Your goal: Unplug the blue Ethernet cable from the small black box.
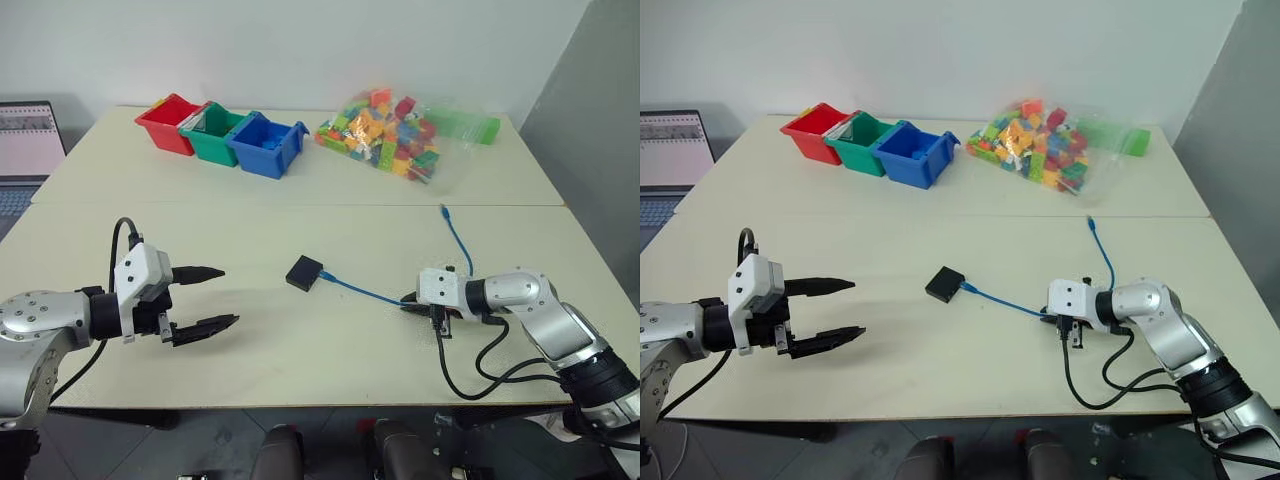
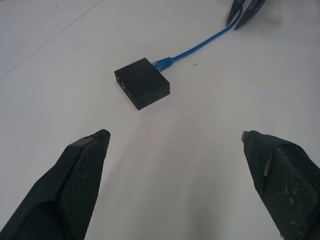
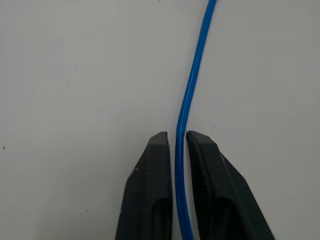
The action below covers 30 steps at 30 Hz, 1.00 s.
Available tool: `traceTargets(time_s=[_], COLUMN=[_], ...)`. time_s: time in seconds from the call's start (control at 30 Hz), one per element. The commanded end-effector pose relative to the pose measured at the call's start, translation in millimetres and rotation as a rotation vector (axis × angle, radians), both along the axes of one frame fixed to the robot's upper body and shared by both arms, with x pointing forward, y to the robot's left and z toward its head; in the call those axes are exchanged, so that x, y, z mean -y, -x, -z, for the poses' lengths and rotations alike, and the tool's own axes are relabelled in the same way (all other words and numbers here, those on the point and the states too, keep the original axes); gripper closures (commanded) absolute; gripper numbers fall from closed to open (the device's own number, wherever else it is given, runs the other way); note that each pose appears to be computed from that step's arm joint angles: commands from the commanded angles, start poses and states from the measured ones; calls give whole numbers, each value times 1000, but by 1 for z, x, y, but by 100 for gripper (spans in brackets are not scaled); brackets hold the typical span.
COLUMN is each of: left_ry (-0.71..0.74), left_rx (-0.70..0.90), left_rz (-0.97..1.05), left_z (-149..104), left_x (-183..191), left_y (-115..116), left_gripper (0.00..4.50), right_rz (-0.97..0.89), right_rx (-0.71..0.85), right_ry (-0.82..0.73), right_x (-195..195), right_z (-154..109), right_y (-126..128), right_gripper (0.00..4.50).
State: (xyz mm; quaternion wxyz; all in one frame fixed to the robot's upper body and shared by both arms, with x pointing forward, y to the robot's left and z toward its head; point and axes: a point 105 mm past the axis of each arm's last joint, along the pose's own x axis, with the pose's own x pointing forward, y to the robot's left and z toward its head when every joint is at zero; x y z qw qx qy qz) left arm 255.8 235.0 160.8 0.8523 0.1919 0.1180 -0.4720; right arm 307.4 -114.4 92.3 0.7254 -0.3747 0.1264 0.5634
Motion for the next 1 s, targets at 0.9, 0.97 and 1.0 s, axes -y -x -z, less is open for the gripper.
traceTargets(time_s=[0.9, 0.97, 1.0], left_ry=[97, 101, 106], left_rx=[-36, -44, -47], left_rz=[-124, -131, -134], left_z=[-13, -12, -12], left_x=[-15, -16, -15], left_y=[-3, -4, -4], left_gripper=[0, 0, 0], right_rz=[278, 270, 267], right_rx=[20, 25, 30], right_ry=[-364, -351, -343], right_x=[-119, -119, -119], right_z=[-13, -13, -12], right_y=[-42, -43, -43], right_gripper=[238, 277, 309])
